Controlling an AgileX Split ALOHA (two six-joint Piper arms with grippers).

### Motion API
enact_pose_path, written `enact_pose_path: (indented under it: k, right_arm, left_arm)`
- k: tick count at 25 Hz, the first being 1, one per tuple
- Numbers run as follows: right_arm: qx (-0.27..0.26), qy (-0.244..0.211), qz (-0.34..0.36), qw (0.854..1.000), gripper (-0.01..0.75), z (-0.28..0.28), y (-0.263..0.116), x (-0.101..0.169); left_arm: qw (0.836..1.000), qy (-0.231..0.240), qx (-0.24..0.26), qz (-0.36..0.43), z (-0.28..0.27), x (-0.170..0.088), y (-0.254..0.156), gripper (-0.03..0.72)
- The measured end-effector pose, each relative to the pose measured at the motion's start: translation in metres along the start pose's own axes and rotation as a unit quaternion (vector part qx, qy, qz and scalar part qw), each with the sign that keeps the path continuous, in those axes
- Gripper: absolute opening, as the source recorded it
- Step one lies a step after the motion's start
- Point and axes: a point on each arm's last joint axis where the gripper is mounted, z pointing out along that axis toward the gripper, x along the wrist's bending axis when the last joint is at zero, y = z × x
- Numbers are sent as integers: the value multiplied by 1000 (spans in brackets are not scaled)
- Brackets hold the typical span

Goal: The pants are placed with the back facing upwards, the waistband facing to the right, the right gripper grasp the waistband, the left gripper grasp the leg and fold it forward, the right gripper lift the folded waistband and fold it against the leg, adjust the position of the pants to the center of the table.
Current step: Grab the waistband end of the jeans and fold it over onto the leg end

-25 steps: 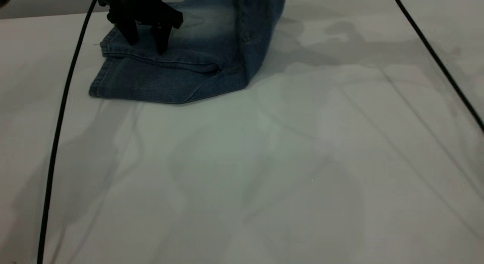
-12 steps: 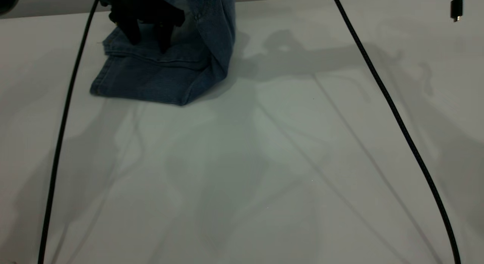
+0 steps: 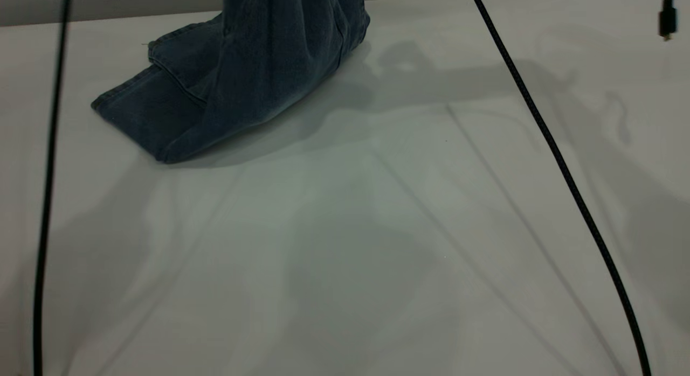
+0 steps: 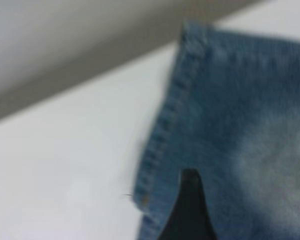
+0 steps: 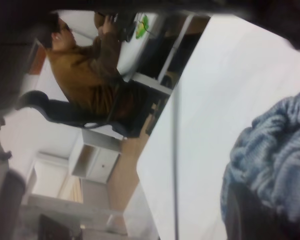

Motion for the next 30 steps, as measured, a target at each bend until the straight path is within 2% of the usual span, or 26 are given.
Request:
enact_pose_path:
  k: [5,10,14,21,26,28,30]
  right_arm:
    - [1,1,1,1000,90,1,-1,0]
    - [14,-5,9,1000,90,22,-11,-9]
    - [15,-21,17,1000,90,50,-21,-17]
    - [-8,-67,21,997,90,98,-39,-30]
    - [-48,-115,3,992,93,117,-40,-30]
    - [-59,-138,-3,989,116,119,-41,-35]
    - [-65,-149,1,987,178,120,-42,-43]
  left_arm:
    - [997,3,-76,-14,-82,13,15,536]
    - [987,-22,-154,-31,-164,20,19,536]
    - [979,-46,-196,-28,-207,20,16,536]
    - [972,-98,-210,-30,-216,12,17,536]
    - [971,-108,-214,-26,-216,10,18,536]
    - [970,-108,-214,-26,-216,10,18,536]
    - [970,-108,-214,-26,-216,10,18,536]
